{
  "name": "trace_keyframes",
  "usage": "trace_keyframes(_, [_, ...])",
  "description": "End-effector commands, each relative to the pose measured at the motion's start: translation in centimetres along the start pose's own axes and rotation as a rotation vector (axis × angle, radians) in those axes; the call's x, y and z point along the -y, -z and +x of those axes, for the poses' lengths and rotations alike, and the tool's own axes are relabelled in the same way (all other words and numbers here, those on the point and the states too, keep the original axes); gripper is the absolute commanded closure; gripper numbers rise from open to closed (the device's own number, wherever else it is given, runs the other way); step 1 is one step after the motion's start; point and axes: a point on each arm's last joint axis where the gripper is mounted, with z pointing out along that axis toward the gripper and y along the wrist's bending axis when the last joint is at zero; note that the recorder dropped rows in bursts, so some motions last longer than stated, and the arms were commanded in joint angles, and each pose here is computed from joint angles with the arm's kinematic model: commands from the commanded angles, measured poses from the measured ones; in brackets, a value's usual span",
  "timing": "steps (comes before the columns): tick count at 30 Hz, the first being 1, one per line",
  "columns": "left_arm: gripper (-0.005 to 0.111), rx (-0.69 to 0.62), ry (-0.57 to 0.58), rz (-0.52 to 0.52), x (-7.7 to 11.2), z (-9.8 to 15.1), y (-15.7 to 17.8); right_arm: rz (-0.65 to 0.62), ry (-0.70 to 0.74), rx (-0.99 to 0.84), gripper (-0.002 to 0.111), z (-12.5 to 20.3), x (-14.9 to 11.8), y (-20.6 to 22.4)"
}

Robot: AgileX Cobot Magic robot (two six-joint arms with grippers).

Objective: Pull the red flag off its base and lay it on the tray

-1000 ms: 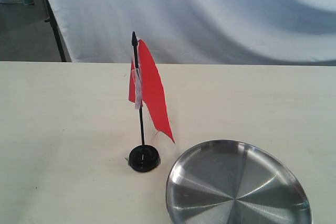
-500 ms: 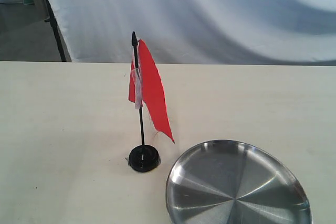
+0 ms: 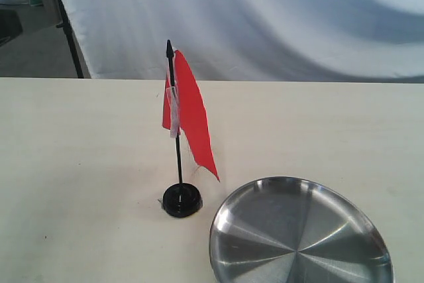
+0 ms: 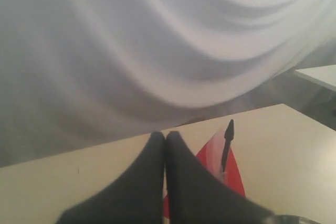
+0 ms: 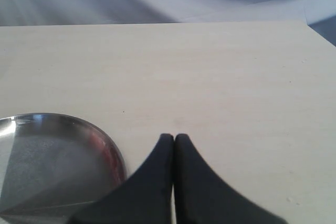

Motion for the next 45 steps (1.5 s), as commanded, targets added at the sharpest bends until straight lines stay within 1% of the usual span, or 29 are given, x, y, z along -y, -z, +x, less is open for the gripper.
trace_keyframes(1, [0.107,-0.025,0.0,0.079,-0.3,-1.2,-2.3,0.003,0.005,-0.001,0.109,0.0,0.0,0.0])
trace_keyframes(3, [0.107,-0.049,-0.007,0.115,-0.4,-1.6,-3.2,0.003,0.005,-0.001,0.109,0.0,0.0,0.0])
trace_keyframes(5, [0.107,-0.099,-0.018,0.15,-0.5,-1.9,-4.0,0.003,0.005,-0.001,0.109,0.0,0.0,0.0])
trace_keyframes(9, [0.107,-0.182,-0.054,0.201,-0.1,-1.6,-5.7,0.003,0.005,-0.001,0.109,0.0,0.0,0.0])
trace_keyframes(11, [0.107,-0.211,-0.092,0.228,0.0,-1.0,-6.7,0.003,0.005,-0.001,0.109,0.0,0.0,0.0])
trace_keyframes(17, [0.107,-0.311,-0.13,0.302,-0.2,2.1,-9.5,0.003,0.005,-0.001,0.109,0.0,0.0,0.0])
trace_keyframes(19, [0.107,-0.334,-0.118,0.336,-0.3,3.0,-10.2,0.003,0.005,-0.001,0.109,0.0,0.0,0.0])
trace_keyframes(22, [0.107,-0.345,-0.034,0.354,-0.5,4.0,-11.1,0.003,0.005,-0.001,0.109,0.0,0.0,0.0])
trace_keyframes(23, [0.107,-0.338,-0.022,0.369,-0.5,4.2,-11.4,0.003,0.005,-0.001,0.109,0.0,0.0,0.0])
trace_keyframes(25, [0.106,-0.326,-0.06,0.419,-0.3,4.6,-11.6,0.003,0.005,-0.001,0.109,0.0,0.0,0.0])
trace_keyframes(27, [0.099,-0.312,-0.107,0.47,-0.1,4.9,-11.8,0.003,0.005,-0.001,0.109,0.0,0.0,0.0])
trace_keyframes(28, [0.094,-0.312,-0.116,0.483,-0.1,5.1,-11.8,0.003,0.005,-0.001,0.109,0.0,0.0,0.0])
trace_keyframes(29, [0.086,-0.313,-0.12,0.488,-0.1,5.2,-11.9,0.003,0.005,-0.001,0.109,0.0,0.0,0.0])
trace_keyframes(30, [0.075,-0.317,-0.121,0.489,-0.2,5.3,-12.0,0.003,0.005,-0.001,0.109,0.0,0.0,0.0])
trace_keyframes(31, [0.061,-0.319,-0.12,0.489,-0.2,5.4,-12.0,0.003,0.005,-0.001,0.109,0.0,0.0,0.0])
trace_keyframes(33, [0.03,-0.32,-0.098,0.499,-0.2,5.7,-12.2,0.003,0.005,-0.001,0.109,0.0,0.0,0.0])
trace_keyframes(35, [0.007,-0.322,-0.067,0.522,-0.2,6.1,-12.5,0.003,0.005,-0.001,0.109,0.0,0.0,0.0])
trace_keyframes(36, [0.002,-0.326,-0.058,0.537,-0.1,6.3,-12.5,0.003,0.005,-0.001,0.109,0.0,0.0,0.0])
trace_keyframes(42, [0.008,-0.306,-0.065,0.624,0.1,7.3,-13.0,0.003,0.005,-0.001,0.109,0.0,0.0,0.0])
trace_keyframes(45, [0.011,-0.284,-0.077,0.64,0.5,7.5,-13.4,0.003,0.005,-0.001,0.109,0.0,0.0,0.0])
